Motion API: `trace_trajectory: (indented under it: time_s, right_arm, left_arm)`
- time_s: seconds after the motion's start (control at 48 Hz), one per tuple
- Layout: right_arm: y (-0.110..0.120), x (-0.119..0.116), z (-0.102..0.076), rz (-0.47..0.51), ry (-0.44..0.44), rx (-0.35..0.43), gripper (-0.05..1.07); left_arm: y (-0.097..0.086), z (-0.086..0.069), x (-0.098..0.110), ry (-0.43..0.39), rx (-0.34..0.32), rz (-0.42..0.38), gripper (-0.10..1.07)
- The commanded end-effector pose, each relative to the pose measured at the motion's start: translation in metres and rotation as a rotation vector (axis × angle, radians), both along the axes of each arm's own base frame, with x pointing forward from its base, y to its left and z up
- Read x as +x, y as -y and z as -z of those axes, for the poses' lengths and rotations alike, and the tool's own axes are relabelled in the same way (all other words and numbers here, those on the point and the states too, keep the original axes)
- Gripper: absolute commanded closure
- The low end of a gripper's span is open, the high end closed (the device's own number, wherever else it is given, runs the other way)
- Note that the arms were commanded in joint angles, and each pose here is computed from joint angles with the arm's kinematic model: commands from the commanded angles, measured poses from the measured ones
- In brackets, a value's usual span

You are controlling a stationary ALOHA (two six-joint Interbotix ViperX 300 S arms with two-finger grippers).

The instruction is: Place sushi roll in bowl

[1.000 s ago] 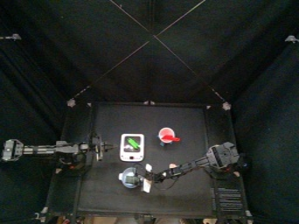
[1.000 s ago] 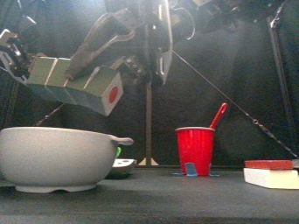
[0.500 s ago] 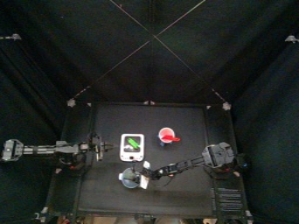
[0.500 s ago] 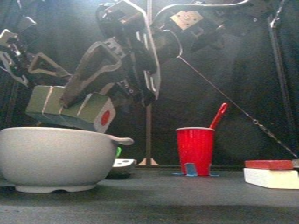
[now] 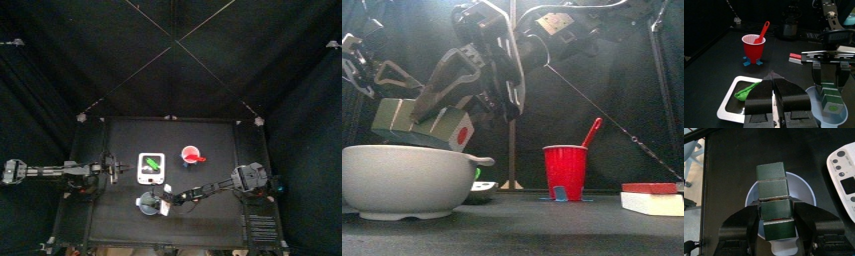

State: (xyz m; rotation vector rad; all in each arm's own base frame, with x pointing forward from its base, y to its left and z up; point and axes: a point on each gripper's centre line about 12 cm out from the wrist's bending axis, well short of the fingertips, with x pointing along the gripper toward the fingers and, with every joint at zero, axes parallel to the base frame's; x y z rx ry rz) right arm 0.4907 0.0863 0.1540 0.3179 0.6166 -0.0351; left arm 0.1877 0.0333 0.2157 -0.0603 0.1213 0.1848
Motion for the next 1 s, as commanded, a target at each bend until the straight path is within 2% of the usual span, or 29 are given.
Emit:
trace_trajectory:
  time_s: [0.0,0.25,0.979]
  right_arm:
    - [0.0003,0.0057,-0.0204,0.003,0.048,0.012,0.24]
    - [0.0014,0.0058,-0.0204,0.007,0.048,0.010,0.20]
    - [0.0037,0.0058,-0.0197,0.016,0.045,0.017,0.20]
  left_arm:
    - [-0.0010,-0.0055,0.0019,0.020,0.004,-0.004,0.65]
    - [-0.0010,-0.0053,0.0020,0.018,0.003,-0.004,0.65]
    - [-0.0010,-0.0055,0.0019,0.020,0.004,-0.004,0.65]
